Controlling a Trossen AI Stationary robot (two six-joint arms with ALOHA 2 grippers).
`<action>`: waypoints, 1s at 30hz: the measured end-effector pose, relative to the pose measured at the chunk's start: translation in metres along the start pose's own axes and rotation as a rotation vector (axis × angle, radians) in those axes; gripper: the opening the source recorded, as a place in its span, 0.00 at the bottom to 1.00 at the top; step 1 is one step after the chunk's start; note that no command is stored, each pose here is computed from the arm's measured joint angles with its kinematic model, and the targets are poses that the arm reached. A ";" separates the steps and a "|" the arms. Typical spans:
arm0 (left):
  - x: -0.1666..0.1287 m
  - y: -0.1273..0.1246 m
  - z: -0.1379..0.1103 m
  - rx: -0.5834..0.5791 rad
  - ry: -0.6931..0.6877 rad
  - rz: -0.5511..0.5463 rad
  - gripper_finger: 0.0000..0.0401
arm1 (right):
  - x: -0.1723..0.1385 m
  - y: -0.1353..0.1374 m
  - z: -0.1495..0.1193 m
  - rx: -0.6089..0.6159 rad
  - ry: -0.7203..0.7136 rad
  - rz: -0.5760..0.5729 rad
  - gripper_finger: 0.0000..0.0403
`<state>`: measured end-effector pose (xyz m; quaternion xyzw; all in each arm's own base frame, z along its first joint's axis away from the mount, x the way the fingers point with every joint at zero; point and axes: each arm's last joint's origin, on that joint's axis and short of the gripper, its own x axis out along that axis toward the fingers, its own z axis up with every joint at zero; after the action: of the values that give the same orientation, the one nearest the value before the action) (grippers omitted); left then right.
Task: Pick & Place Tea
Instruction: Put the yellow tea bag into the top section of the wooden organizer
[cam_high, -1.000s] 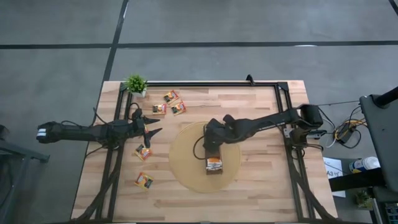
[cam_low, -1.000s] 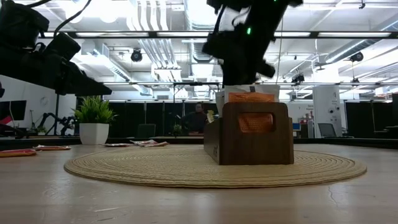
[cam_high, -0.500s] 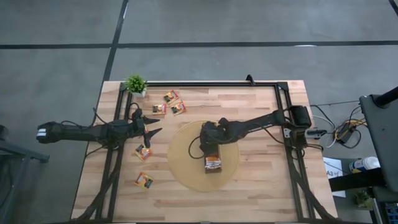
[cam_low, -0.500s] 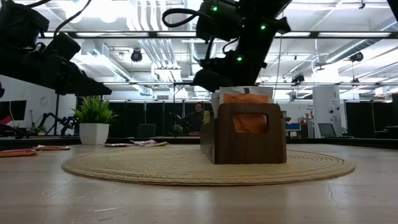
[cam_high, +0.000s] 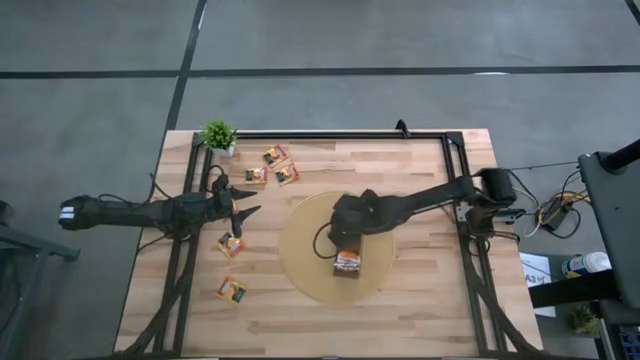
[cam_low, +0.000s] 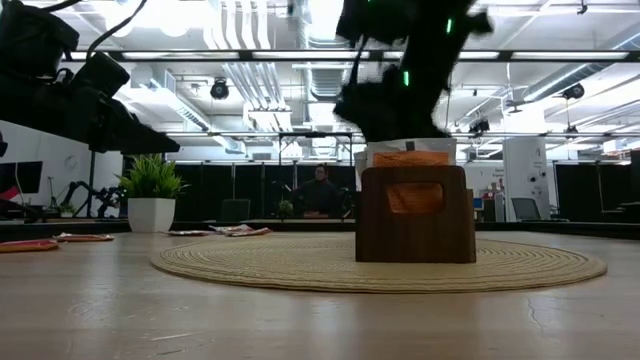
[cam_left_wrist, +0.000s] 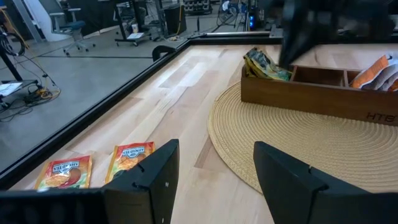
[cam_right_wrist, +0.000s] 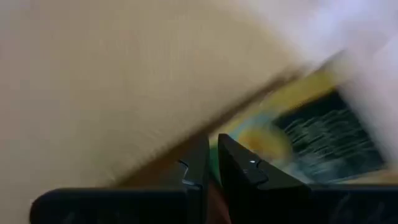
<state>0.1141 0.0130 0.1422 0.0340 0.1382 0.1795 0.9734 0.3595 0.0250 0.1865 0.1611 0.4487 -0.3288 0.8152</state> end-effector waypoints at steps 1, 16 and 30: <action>0.000 0.000 0.000 0.000 0.000 0.000 0.50 | 0.011 0.000 -0.005 -0.008 0.054 0.002 0.08; 0.000 0.000 0.000 -0.001 0.000 0.000 0.50 | -0.048 -0.002 0.008 -0.024 -0.059 -0.016 0.02; 0.000 0.000 0.000 0.000 0.000 0.000 0.50 | 0.017 0.001 -0.019 -0.033 0.200 -0.113 0.02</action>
<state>0.1141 0.0131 0.1422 0.0340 0.1383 0.1796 0.9734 0.3546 0.0293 0.1622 0.1542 0.5415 -0.3492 0.7490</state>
